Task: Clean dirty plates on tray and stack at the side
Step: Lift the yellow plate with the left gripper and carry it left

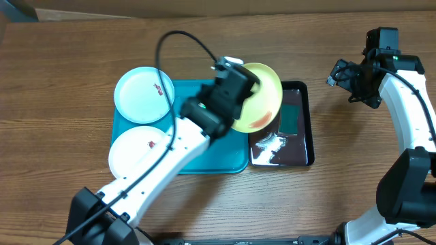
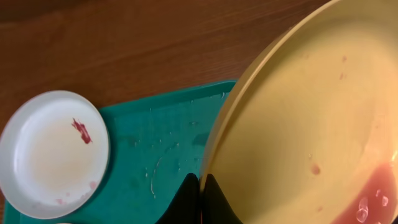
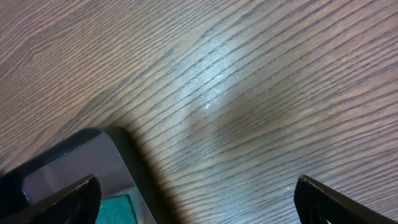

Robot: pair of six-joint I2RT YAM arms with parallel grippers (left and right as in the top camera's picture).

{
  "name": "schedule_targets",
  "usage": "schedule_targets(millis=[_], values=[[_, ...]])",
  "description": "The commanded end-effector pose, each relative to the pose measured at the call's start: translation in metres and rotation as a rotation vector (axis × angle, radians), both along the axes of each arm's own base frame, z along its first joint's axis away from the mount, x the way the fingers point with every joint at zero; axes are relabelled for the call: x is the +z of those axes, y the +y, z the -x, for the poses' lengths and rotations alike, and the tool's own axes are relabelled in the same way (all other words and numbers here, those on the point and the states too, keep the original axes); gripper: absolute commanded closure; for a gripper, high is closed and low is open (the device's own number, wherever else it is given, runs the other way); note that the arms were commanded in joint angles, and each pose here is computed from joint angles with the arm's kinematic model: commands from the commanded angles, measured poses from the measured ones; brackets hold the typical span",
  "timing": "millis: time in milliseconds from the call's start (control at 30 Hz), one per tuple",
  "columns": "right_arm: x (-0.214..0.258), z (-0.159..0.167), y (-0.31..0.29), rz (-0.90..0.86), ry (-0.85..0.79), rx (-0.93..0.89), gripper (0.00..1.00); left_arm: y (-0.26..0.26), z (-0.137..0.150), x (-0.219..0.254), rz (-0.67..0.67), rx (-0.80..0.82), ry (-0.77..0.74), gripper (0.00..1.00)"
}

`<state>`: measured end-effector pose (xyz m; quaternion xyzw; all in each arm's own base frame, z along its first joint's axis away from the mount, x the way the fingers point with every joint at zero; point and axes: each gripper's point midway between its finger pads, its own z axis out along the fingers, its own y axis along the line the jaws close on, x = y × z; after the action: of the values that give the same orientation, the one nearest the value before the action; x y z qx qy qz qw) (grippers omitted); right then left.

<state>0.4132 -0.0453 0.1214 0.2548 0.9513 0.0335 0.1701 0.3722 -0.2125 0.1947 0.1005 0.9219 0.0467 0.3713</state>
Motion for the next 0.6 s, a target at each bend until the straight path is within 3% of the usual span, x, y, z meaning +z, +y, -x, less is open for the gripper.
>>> schedule_targets(millis=[0, 333, 567], values=[[0.004, -0.002, 0.000, -0.005, -0.012, -0.003, 0.00, -0.004, 0.004, 0.035, -0.128, 0.026, -0.164, 0.96], [0.004, -0.002, 0.000, -0.005, -0.012, -0.003, 0.00, -0.043, 0.047, 0.084, -0.354, -0.003, -0.434, 0.96], [0.004, -0.002, 0.000, -0.005, -0.012, -0.003, 0.00, -0.049, 0.076, 0.125, -0.491, 0.070, -0.620, 0.96]])
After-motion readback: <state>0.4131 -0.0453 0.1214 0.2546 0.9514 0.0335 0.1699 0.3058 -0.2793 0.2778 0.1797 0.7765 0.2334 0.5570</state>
